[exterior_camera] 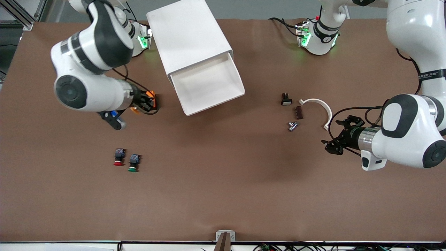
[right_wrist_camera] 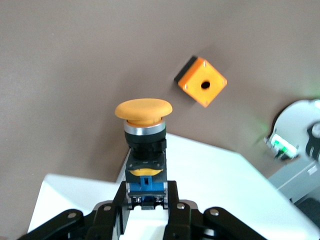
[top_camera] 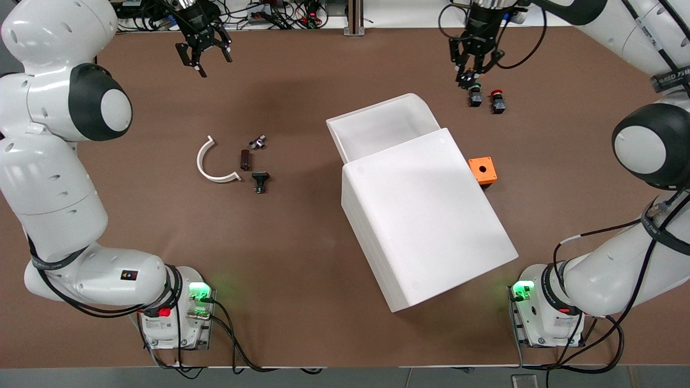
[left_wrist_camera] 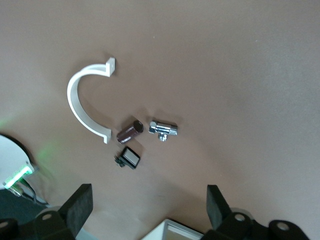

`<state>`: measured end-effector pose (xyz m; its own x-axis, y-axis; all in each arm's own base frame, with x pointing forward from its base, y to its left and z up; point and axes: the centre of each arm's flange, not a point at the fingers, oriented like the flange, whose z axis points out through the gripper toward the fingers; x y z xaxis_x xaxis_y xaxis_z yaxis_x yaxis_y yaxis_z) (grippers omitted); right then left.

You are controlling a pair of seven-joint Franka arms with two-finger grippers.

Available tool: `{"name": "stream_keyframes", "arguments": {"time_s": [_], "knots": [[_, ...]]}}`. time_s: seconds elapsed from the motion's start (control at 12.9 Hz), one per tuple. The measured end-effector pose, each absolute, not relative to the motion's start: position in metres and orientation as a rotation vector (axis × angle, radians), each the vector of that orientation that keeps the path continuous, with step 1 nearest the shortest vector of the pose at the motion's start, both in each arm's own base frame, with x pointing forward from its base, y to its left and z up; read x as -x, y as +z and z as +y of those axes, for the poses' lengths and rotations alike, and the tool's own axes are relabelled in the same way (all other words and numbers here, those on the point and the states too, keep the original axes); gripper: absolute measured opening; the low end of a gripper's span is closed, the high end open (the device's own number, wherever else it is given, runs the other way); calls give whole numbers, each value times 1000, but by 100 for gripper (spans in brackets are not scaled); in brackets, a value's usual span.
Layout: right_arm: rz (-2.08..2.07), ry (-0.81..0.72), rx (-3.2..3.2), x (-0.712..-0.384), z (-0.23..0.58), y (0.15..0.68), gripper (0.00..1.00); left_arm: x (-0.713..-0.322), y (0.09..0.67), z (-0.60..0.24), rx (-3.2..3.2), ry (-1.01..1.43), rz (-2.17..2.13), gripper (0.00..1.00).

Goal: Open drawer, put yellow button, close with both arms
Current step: 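Carry the yellow button over the open drawer with the right gripper, then release the button into the drawer and withdraw the right gripper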

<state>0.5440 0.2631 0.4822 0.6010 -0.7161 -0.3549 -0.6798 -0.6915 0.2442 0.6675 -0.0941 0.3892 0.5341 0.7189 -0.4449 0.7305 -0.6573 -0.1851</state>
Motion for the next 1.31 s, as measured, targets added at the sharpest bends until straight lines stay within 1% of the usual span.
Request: {"name": "stream_keyframes", "arguments": {"time_s": [0.31,0.62,1.0,1.31], "knots": [[-1461,-516,-2656,-510,349,496,33,-666,389,-100,-2803,-759,1141,100],[-1738,-396,-2640,-485,416,482,33,-663,391,-116,-2824,-761,1049,100],[-1907,-356,-2601,-461,466,451,33,-657,392,-144,-2845,-771,950,100],[-1932,-343,-2595,-457,472,427,33,-651,394,-177,-2851,-769,859,100]]}}
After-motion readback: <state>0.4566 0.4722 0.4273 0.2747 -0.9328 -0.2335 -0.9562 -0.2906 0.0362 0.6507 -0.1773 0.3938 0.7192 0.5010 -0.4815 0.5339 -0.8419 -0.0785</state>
